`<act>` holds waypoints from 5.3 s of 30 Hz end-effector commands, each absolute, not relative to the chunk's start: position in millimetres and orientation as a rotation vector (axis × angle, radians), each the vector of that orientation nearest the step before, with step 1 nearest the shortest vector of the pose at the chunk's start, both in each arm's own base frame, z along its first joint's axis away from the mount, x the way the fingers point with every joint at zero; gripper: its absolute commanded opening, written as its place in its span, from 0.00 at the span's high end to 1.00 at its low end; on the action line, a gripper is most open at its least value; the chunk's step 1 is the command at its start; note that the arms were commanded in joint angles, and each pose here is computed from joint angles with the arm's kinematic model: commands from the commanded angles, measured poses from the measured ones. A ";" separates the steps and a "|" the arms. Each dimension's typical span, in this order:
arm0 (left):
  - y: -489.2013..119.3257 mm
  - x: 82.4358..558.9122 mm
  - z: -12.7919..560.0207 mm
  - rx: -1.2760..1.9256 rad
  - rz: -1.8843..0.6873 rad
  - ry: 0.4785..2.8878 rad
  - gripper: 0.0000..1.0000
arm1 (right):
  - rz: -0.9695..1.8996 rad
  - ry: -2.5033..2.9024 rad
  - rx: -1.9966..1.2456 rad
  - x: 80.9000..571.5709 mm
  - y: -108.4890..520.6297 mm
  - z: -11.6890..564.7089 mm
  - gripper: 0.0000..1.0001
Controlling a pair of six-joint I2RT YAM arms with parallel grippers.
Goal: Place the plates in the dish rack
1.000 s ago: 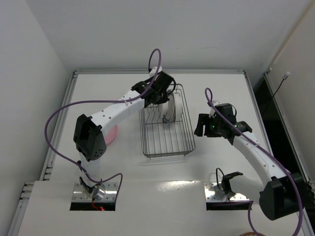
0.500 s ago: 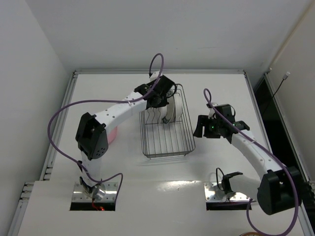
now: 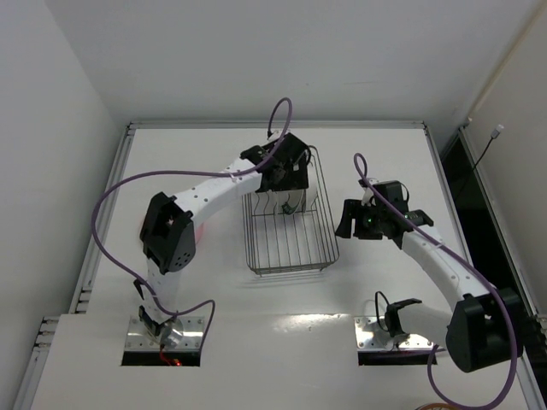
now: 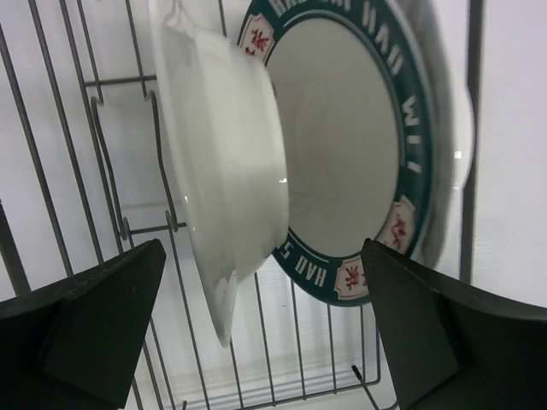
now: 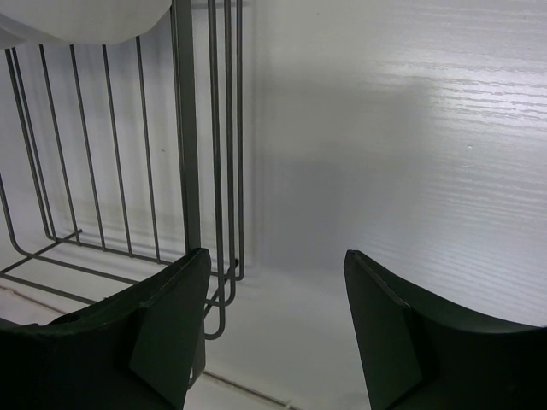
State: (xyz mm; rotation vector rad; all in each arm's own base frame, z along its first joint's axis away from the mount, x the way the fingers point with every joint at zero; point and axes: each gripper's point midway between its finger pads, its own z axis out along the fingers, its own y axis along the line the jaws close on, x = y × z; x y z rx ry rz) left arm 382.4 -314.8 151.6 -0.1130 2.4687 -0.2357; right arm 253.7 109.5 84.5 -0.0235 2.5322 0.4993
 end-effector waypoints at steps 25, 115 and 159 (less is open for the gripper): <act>-194.6 353.6 390.3 -0.161 -0.020 1.889 0.00 | 0.632 2.470 -0.069 263.4 129.2 92.2 0.39; -246.4 346.8 432.3 0.119 -1.426 1.641 1.00 | 0.744 2.433 0.072 223.5 121.1 42.0 0.40; -248.8 381.3 226.6 0.039 -1.405 2.073 0.77 | 0.744 2.459 0.044 222.5 121.7 48.4 0.39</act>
